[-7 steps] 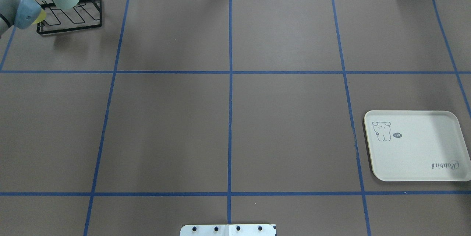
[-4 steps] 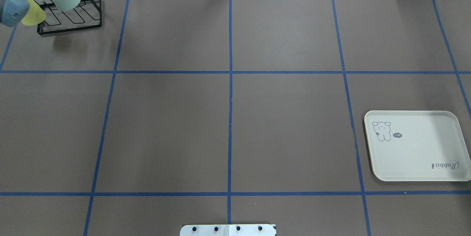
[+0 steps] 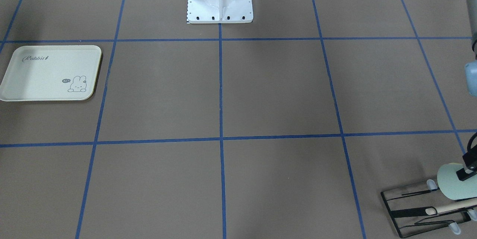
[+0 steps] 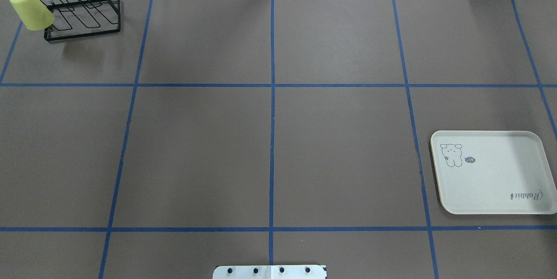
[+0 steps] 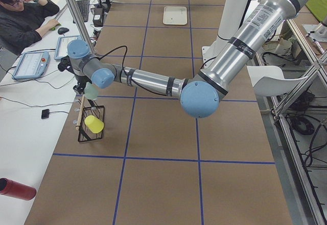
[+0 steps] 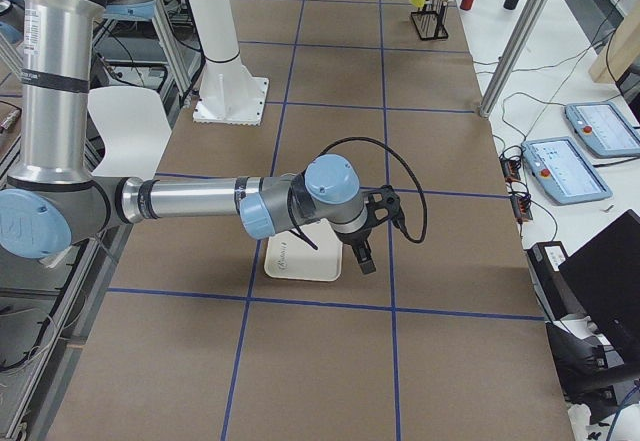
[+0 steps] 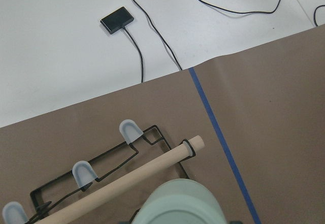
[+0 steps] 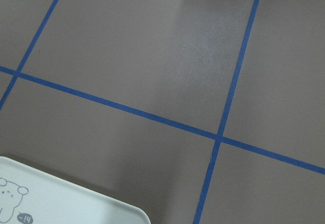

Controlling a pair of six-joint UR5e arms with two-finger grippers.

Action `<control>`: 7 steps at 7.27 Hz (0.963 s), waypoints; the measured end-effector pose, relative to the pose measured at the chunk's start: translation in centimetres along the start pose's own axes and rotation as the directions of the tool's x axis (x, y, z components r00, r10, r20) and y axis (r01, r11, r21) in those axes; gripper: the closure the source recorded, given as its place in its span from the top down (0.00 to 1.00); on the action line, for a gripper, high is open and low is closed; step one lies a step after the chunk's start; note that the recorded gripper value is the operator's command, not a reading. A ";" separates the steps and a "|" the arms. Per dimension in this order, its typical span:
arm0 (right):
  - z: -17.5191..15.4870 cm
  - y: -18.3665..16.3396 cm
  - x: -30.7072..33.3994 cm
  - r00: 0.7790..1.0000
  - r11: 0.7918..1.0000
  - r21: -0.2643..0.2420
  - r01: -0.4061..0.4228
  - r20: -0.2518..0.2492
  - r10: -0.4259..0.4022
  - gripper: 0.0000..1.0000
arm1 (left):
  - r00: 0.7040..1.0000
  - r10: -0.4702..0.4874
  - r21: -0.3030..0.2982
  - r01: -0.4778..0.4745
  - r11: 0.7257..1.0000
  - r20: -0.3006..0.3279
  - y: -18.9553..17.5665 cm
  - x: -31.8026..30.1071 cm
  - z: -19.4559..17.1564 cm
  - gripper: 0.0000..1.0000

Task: Left arm grabs green cup and hands to right arm on tray

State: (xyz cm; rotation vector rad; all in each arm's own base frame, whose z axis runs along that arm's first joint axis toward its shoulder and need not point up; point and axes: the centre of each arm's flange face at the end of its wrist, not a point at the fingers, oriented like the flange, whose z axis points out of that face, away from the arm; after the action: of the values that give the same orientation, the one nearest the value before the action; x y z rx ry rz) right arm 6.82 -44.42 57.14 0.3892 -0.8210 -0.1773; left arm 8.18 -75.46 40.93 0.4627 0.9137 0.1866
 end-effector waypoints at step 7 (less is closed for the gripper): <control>-4.5 -5.4 -7.0 0.949 0.958 0.065 -0.281 0.169 0.266 1.00 | 0.918 -0.344 0.060 0.362 0.930 -0.200 -0.8 13.1 -1.8 0.24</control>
State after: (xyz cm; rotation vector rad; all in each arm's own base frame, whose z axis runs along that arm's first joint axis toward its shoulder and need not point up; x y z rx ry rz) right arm 5.43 -46.09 47.43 0.3430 -1.0335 0.0892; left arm 14.66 -71.03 30.22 0.3642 1.1781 -0.1485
